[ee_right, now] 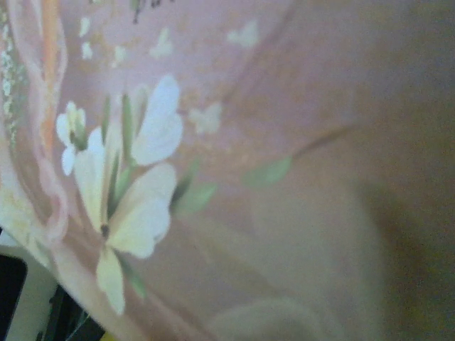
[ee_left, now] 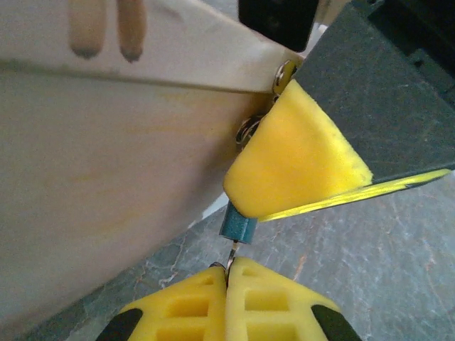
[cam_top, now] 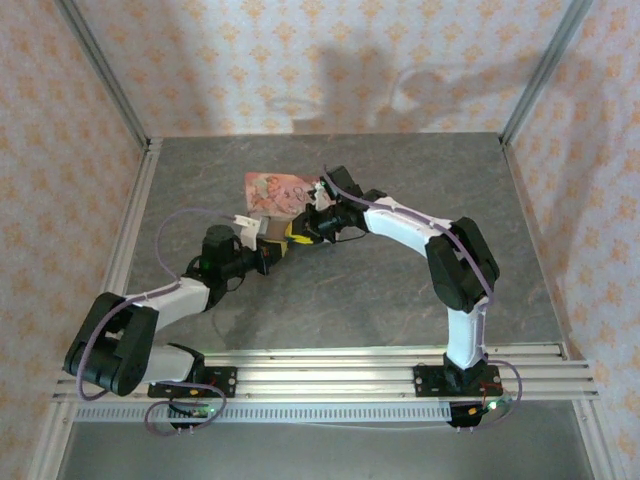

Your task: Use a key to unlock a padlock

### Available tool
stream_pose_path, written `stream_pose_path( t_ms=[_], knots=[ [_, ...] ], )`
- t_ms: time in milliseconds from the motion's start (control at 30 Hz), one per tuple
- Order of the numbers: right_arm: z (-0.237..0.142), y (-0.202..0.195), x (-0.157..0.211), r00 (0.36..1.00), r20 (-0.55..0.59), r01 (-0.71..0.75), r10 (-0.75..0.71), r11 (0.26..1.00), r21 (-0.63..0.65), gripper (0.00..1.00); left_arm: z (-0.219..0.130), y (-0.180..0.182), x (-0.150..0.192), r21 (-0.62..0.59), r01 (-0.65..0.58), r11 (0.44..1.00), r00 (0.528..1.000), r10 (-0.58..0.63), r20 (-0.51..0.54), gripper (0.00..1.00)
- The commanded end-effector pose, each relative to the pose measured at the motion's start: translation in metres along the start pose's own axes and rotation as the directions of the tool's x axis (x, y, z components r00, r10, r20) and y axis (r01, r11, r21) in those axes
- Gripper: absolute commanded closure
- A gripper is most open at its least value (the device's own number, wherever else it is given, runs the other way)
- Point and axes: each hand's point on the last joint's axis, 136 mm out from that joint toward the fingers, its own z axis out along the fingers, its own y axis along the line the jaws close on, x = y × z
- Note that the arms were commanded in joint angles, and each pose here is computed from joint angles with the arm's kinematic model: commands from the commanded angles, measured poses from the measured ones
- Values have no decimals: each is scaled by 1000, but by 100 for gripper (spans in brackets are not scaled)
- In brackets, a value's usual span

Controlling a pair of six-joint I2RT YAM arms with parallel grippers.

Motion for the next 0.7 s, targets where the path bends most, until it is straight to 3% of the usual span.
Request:
stream_pose_path(
  t_ms=[0,367,667],
  knots=[
    [18,13,9,1000,-18,-27,26,998,-61,100,8,0,-5,-34,11,999,1000,-10,27,100],
    [48,-20,14,997,3,-78,78,997,-17,100,13,13,40,-96,71,993,995,-77,-66,100],
    [57,-31,16,995,31,-94,94,996,-1,92,3,22,59,-148,78,986,991,-93,-99,100]
  ],
)
